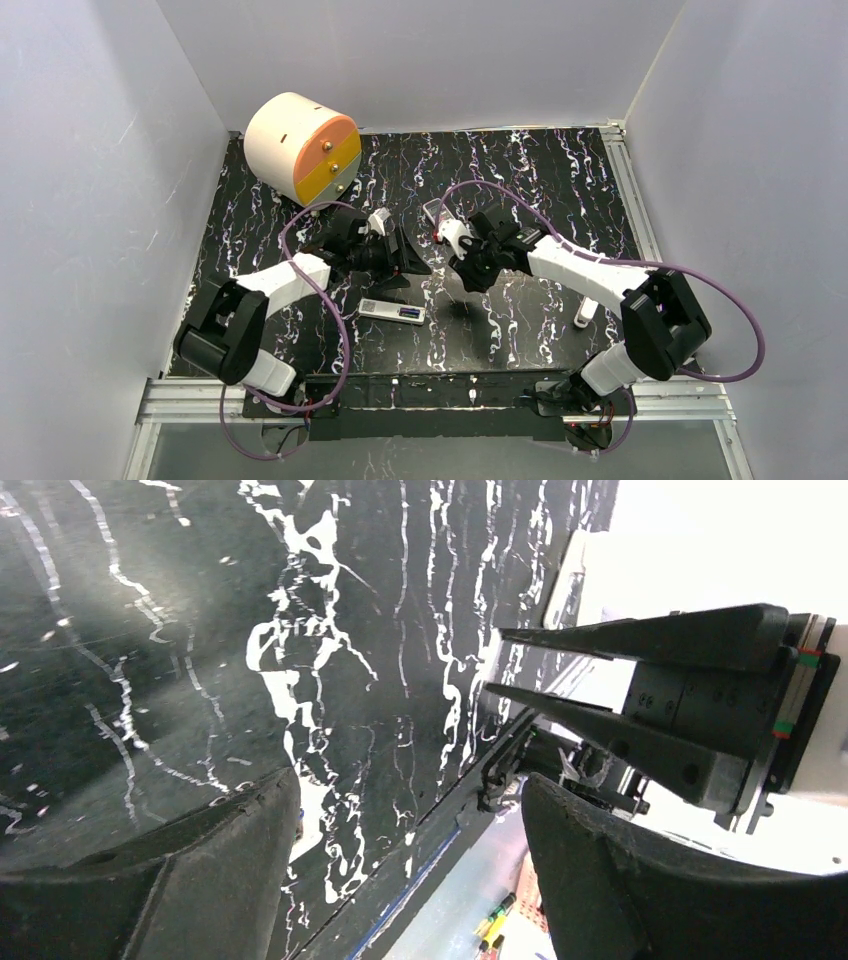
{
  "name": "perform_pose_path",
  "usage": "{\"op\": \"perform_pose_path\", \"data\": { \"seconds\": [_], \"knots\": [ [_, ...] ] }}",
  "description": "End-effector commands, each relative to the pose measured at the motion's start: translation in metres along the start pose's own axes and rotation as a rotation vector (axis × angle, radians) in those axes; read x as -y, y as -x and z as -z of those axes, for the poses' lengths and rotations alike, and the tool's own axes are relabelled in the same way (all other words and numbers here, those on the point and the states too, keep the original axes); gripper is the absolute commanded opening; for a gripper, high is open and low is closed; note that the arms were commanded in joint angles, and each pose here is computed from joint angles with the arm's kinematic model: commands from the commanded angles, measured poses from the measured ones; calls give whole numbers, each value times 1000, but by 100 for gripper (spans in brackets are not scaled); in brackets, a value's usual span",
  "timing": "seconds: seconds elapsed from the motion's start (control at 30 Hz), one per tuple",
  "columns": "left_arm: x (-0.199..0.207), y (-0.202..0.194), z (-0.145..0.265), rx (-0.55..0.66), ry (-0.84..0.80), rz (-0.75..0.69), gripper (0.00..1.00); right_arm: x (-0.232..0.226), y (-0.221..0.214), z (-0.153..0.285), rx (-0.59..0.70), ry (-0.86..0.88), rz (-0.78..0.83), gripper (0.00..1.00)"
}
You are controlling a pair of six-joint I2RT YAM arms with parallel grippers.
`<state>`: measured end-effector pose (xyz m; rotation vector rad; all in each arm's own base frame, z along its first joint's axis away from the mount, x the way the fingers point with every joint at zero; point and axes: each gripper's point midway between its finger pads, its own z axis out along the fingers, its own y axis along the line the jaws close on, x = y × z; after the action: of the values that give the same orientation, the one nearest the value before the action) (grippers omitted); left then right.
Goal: Load the batteries into the remote control
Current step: Pick up the battery cover at the center of the board.
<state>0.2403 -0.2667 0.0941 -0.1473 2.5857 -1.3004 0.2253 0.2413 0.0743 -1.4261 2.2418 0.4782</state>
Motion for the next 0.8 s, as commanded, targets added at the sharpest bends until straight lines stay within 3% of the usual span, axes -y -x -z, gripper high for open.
{"op": "perform_pose_path", "data": {
  "seconds": [0.0,0.4,0.77],
  "knots": [
    [23,-8,-2,-85,-108,-28,79,-17,31,8,121,55,52,27],
    [35,-11,-17,-122,-174,55,64,-41,52,8,180,123,106,27],
    [33,-21,-22,-164,-179,66,35,-49,61,5,193,145,117,26]
  ]
}}
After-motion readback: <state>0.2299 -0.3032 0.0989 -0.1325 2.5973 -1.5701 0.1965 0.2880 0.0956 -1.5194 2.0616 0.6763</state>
